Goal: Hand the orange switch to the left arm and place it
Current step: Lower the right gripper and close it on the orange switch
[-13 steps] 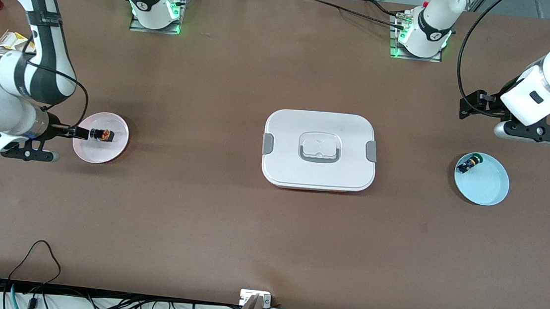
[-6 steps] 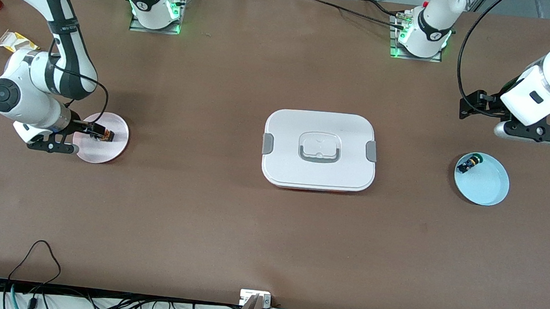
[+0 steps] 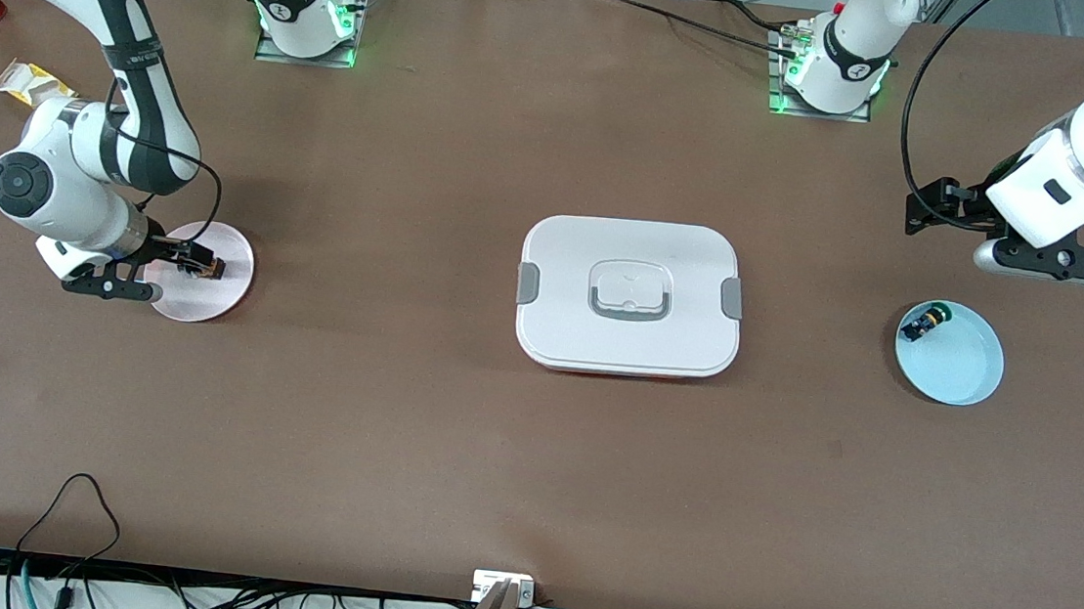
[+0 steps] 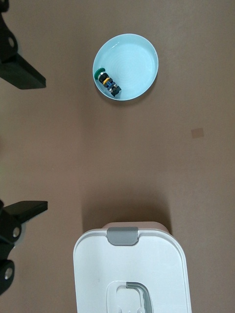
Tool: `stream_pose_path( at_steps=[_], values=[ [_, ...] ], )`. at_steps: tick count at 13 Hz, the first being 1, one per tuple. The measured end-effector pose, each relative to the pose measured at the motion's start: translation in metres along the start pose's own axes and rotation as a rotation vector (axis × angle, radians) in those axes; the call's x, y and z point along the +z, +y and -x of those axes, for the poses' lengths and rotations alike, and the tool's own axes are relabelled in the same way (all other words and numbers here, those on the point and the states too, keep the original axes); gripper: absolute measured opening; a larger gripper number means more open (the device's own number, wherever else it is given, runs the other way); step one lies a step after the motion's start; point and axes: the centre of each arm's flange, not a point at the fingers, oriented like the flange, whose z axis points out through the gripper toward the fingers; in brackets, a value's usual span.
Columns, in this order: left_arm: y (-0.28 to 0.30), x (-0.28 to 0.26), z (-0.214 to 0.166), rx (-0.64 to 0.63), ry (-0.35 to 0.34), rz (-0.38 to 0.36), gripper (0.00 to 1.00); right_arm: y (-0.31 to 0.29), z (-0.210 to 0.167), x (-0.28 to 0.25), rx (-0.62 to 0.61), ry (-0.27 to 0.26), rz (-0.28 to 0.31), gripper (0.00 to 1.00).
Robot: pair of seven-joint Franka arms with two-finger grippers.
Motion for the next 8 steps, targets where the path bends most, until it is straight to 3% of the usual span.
stream_pose_path(
  at_steps=[8],
  values=[
    [0.000,0.000,0.000,0.000,0.000,0.000,1.00,-0.011,-0.003,0.021,-0.015,0.012,-0.003,1.00]
  ],
)
